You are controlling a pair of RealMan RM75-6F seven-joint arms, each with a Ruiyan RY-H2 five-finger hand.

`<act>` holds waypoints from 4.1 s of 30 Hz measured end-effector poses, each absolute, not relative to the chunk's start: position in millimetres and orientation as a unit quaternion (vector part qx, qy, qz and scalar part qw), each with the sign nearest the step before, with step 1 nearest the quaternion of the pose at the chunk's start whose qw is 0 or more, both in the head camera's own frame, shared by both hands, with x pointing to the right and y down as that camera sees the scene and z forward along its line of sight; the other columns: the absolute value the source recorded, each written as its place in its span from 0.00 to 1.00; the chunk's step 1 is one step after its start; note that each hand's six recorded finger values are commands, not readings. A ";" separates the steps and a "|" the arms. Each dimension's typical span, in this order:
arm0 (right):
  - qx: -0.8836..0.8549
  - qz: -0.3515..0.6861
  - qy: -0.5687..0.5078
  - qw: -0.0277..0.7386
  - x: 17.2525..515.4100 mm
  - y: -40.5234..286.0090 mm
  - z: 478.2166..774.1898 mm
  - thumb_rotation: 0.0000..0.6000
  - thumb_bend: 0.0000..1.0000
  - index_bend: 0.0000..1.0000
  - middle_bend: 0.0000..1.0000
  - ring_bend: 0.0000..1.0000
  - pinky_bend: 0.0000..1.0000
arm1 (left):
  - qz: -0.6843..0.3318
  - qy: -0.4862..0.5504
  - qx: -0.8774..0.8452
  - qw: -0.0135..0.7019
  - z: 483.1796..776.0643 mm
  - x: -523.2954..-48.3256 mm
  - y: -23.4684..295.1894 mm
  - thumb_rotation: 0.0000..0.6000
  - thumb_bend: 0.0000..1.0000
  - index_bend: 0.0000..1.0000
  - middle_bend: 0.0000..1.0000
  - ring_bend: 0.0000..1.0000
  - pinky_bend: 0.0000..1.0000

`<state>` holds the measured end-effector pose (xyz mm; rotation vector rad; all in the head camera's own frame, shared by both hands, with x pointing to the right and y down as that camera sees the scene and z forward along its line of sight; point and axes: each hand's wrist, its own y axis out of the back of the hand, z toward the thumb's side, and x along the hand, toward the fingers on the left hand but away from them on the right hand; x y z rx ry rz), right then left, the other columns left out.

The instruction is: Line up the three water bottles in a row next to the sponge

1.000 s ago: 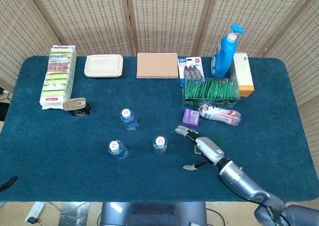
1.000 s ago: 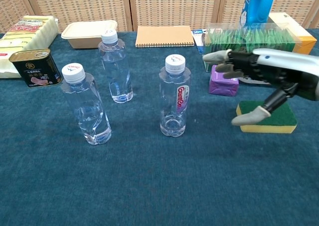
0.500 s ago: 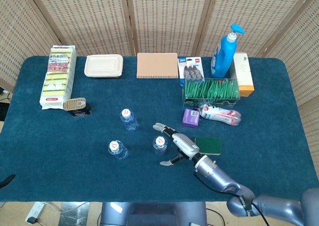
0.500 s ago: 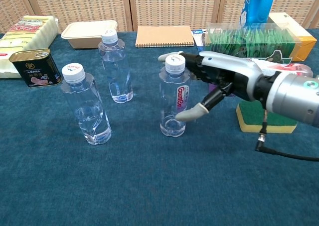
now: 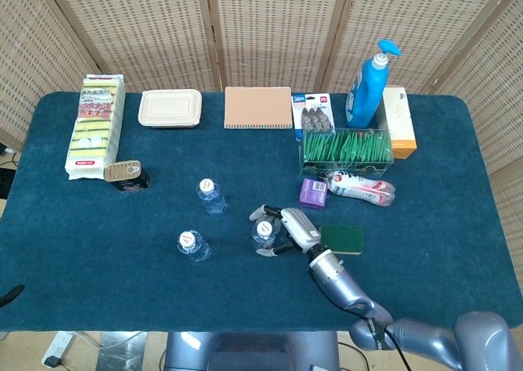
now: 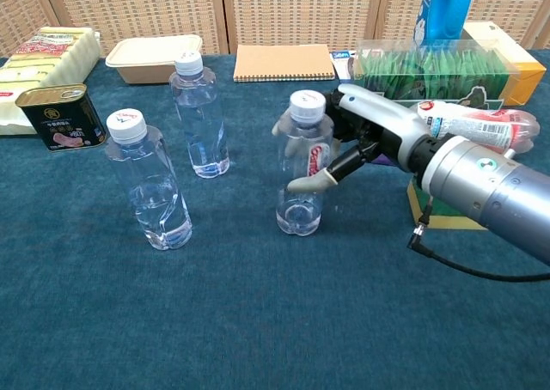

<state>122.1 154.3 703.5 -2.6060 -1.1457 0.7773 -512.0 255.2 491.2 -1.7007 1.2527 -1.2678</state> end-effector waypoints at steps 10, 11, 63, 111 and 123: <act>-0.877 0.253 -0.400 0.081 138.4 148.6 691.6 1.00 0.24 0.52 0.60 0.57 0.70 | -0.480 0.474 -0.659 0.333 490.5 -507.7 258.4 1.00 0.12 0.00 0.00 0.00 0.03; -0.875 0.253 -0.404 0.087 141.8 147.1 689.9 1.00 0.24 0.52 0.60 0.57 0.69 | -0.479 0.474 -0.659 0.332 490.4 -507.7 258.5 1.00 0.12 0.00 0.00 0.00 0.03; -0.830 0.328 -0.406 0.198 238.1 157.0 688.2 1.00 0.14 0.15 0.18 0.18 0.41 | -0.464 0.477 -0.669 0.331 483.3 -506.6 263.5 1.00 0.12 0.00 0.00 0.00 0.03; -0.769 0.411 -0.399 0.284 379.1 281.7 501.4 1.00 0.01 0.12 0.03 0.00 0.09 | -0.275 0.369 -0.882 0.099 644.3 -377.7 210.7 1.00 0.12 0.00 0.00 0.00 0.03; -0.769 0.400 -0.407 0.287 381.4 281.5 493.9 1.00 0.01 0.12 0.03 0.00 0.09 | -0.248 0.351 -0.901 0.051 676.3 -314.3 204.3 1.00 0.12 0.00 0.00 0.00 0.03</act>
